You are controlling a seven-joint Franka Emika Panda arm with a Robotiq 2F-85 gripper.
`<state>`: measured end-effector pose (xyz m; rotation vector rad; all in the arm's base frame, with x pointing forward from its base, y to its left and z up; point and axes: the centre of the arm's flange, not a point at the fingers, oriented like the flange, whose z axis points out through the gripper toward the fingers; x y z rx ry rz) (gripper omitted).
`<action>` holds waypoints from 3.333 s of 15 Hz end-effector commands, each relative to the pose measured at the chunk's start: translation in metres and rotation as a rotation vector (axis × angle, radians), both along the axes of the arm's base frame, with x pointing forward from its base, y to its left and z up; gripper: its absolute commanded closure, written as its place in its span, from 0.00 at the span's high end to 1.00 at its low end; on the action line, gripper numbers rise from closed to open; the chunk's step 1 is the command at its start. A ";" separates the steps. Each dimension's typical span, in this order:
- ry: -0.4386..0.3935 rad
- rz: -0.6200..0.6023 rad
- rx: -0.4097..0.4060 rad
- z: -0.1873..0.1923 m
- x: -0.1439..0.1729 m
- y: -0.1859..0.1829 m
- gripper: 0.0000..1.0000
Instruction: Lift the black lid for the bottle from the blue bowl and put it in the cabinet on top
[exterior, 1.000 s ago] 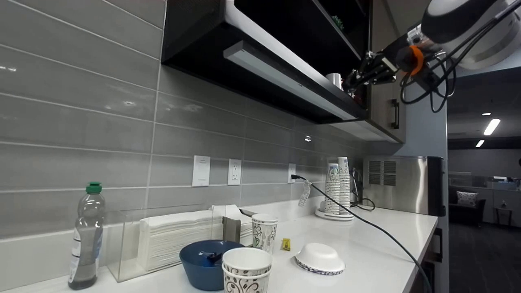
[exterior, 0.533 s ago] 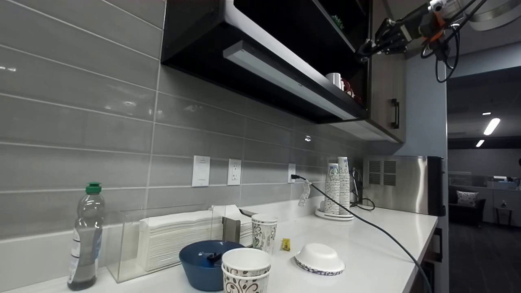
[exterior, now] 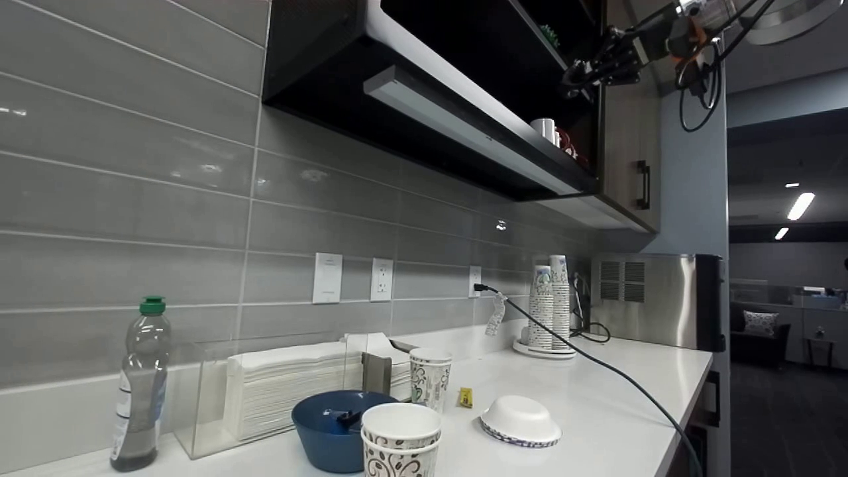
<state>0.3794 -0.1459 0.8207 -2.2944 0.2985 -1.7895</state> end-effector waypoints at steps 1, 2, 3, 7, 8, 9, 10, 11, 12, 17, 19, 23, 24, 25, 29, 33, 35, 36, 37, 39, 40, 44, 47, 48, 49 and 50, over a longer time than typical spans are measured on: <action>0.018 0.131 -0.051 0.068 0.039 -0.016 0.04; 0.019 0.142 -0.070 0.083 0.045 -0.020 0.04; 0.018 0.158 -0.077 0.094 0.049 -0.023 0.04; 0.004 0.240 -0.124 0.109 0.072 -0.004 0.04; 0.015 0.206 -0.091 0.078 0.037 -0.003 0.14; 0.012 0.220 -0.106 0.083 0.045 0.003 0.14; 0.011 0.225 -0.115 0.085 0.052 0.008 0.14; 0.013 0.226 -0.122 0.086 0.058 0.012 0.04; 0.015 0.256 -0.146 0.079 0.071 0.022 0.04; 0.020 0.365 -0.199 0.066 0.111 0.058 0.04; 0.023 0.395 -0.227 0.059 0.123 0.069 0.04; 0.036 0.418 -0.272 0.053 0.149 0.081 0.04; 0.035 0.420 -0.282 0.052 0.155 0.084 0.04; 0.040 0.423 -0.293 0.051 0.160 0.086 0.04; 0.055 0.444 -0.331 0.048 0.175 0.101 0.04; 0.087 0.459 -0.350 0.043 0.182 0.109 0.47; 0.097 0.465 -0.355 0.044 0.178 0.110 0.61; 0.102 0.467 -0.358 0.044 0.175 0.111 0.67; 0.104 0.466 -0.362 0.045 0.171 0.111 0.73; 0.106 0.468 -0.373 0.051 0.158 0.112 0.88; 0.108 0.483 -0.376 0.054 0.145 0.112 0.94; 0.134 0.570 -0.348 0.057 0.080 0.105 1.00; 0.136 0.613 -0.320 0.049 0.027 0.105 1.00; 0.134 0.601 -0.315 0.046 0.012 0.105 1.00; 0.127 0.574 -0.314 0.040 -0.006 0.104 1.00; 0.122 0.549 -0.306 0.035 -0.023 0.103 1.00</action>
